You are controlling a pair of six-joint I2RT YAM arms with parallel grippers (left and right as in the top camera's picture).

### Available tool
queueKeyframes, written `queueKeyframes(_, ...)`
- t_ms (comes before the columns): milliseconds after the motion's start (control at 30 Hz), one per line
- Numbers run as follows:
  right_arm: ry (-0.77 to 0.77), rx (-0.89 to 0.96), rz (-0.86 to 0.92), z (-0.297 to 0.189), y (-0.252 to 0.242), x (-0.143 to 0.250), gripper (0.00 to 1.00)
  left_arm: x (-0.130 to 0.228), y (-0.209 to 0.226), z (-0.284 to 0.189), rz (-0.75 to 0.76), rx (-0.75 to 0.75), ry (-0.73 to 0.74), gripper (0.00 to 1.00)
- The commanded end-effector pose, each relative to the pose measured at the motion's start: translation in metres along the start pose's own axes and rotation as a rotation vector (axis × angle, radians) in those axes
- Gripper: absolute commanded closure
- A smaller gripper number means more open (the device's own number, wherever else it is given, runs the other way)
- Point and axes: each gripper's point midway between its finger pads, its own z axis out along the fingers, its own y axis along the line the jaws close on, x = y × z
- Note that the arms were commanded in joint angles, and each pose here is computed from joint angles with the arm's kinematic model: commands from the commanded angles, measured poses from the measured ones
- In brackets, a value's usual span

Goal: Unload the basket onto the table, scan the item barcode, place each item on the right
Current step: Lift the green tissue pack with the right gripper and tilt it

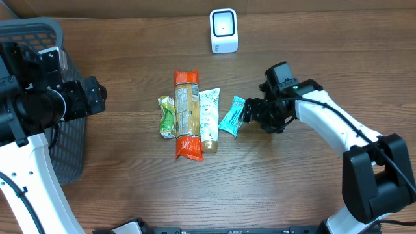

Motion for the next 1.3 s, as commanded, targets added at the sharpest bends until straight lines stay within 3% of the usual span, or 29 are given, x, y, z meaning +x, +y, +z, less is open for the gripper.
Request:
queueKeyframes(0,-0.029,-0.050,0.048,-0.009,0.008,-0.011,0.16,-0.002,-0.001,0.000,0.017,0.009,-0.003,0.01)
queueKeyframes(767,-0.101,-0.106,0.036,-0.011,0.021,-0.030,0.13,-0.002,-0.001,0.000,0.017,0.009,-0.003,0.00)
queueKeyframes(1267,-0.138,-0.175,0.251,0.012,0.002,-0.034,0.11,-0.002,-0.001,0.000,0.017,0.009,-0.003,0.00)
